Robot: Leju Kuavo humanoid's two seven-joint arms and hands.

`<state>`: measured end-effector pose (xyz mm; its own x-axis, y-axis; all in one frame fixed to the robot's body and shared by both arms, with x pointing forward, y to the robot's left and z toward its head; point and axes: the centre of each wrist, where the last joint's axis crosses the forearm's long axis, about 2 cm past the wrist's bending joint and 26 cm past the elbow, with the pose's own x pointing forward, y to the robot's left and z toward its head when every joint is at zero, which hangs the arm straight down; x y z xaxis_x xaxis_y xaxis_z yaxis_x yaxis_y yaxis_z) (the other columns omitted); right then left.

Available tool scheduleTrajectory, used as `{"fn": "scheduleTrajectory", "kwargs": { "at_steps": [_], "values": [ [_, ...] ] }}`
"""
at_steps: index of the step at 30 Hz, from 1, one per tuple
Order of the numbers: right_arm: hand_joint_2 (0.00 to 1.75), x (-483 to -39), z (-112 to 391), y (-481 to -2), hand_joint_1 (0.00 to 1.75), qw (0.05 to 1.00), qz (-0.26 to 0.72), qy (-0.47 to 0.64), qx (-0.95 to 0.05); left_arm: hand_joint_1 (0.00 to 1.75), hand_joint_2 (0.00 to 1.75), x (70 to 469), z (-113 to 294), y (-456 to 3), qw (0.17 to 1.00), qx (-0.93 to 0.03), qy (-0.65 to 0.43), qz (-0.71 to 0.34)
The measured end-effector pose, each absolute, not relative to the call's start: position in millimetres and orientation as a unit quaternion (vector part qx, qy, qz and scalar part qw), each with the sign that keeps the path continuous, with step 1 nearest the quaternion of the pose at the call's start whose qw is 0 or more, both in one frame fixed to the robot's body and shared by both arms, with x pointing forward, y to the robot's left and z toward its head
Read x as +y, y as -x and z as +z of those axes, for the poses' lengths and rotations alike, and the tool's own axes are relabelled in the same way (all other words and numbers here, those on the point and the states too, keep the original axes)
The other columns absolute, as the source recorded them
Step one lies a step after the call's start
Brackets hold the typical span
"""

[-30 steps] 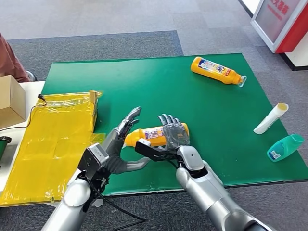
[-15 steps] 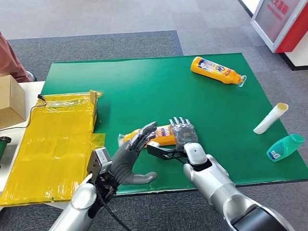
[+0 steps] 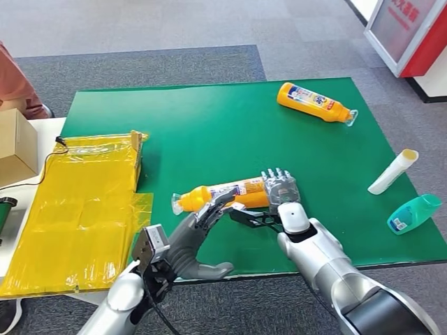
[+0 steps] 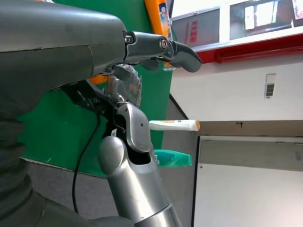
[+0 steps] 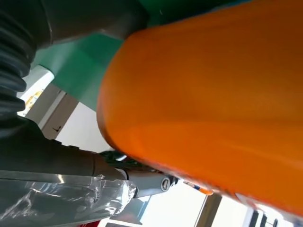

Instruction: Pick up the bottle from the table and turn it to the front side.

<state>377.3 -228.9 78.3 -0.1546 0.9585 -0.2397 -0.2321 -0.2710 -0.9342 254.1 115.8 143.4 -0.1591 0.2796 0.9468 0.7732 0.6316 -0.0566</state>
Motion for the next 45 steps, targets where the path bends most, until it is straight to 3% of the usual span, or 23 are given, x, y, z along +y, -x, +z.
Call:
{"fn": "scheduleTrajectory", "kwargs": {
  "at_steps": [26, 33, 45],
  "values": [
    [1.75, -234, 77, -377, 1.75, 0.457, 0.648, 0.460, -0.401, 0.00, 1.75, 116, 142, -253, 0.540, -0.725, 0.362, -0.227],
    [1.75, -240, 80, -380, 1.75, 0.618, 0.534, 0.284, -0.503, 0.00, 1.75, 119, 139, -252, 0.549, -0.723, 0.357, -0.218],
    [1.75, -245, 82, -382, 1.75, 0.663, 0.473, 0.238, -0.529, 0.00, 1.75, 125, 134, -253, 0.559, -0.721, 0.352, -0.208]
  ]
}}
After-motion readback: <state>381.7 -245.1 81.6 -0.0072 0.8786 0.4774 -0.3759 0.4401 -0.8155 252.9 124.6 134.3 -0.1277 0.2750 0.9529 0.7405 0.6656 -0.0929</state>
